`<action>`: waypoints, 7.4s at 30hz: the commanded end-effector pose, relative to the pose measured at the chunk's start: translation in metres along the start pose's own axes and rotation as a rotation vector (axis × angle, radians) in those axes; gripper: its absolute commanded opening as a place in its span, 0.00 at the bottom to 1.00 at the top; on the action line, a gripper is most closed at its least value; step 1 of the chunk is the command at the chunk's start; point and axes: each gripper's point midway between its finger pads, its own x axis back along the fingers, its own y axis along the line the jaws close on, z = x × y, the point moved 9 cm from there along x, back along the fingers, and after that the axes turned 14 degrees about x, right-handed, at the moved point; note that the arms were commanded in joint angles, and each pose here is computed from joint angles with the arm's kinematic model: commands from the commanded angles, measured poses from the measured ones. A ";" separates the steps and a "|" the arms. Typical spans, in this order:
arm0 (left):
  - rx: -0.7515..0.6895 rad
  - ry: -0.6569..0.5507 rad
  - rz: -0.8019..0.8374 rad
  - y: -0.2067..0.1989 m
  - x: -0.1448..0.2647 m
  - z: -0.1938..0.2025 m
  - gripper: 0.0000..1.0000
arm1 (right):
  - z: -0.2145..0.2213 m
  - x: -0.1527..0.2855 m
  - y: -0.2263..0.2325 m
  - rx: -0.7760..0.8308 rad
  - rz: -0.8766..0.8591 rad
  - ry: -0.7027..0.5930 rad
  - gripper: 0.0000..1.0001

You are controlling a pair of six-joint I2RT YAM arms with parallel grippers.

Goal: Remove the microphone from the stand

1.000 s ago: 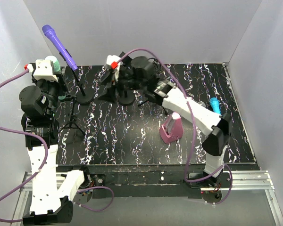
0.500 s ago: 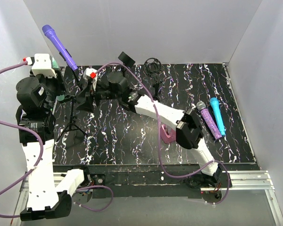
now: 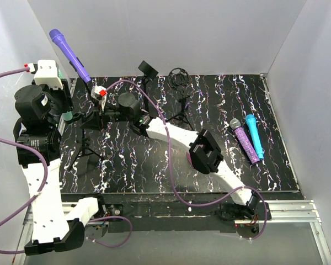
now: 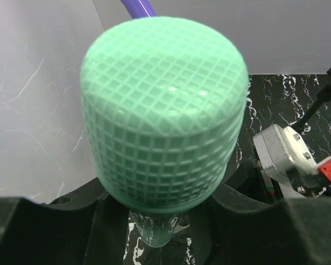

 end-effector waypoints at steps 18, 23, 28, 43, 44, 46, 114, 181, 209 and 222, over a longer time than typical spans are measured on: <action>-0.088 -0.019 0.331 -0.023 0.009 0.003 0.00 | -0.081 0.062 0.026 0.515 0.164 0.015 0.01; -0.135 -0.001 0.400 -0.027 0.000 0.005 0.00 | -0.072 0.079 0.032 0.539 0.171 0.130 0.01; -0.180 -0.020 0.430 -0.029 -0.008 -0.006 0.00 | -0.067 0.086 0.031 0.501 0.182 0.258 0.01; -0.116 -0.109 0.589 -0.050 -0.016 -0.045 0.00 | -0.021 0.108 0.024 0.344 0.168 0.472 0.01; -0.094 -0.122 0.610 -0.053 -0.015 -0.050 0.00 | -0.021 0.108 0.023 0.337 0.175 0.468 0.01; -0.020 -0.143 0.640 -0.059 -0.011 -0.062 0.00 | -0.019 0.109 0.021 0.330 0.180 0.466 0.01; 0.244 -0.065 0.838 -0.078 0.062 -0.050 0.98 | -0.251 0.180 0.036 0.355 0.493 0.093 0.01; 0.101 0.366 0.399 -0.035 -0.046 0.035 0.98 | -0.064 0.506 0.064 -0.287 0.938 0.900 0.80; -0.383 0.660 0.879 -0.032 -0.052 0.049 0.98 | -0.130 0.399 0.035 0.070 0.527 0.430 0.76; -0.602 0.593 0.978 -0.041 -0.053 0.051 0.96 | -0.125 0.384 0.039 0.050 0.469 0.422 0.75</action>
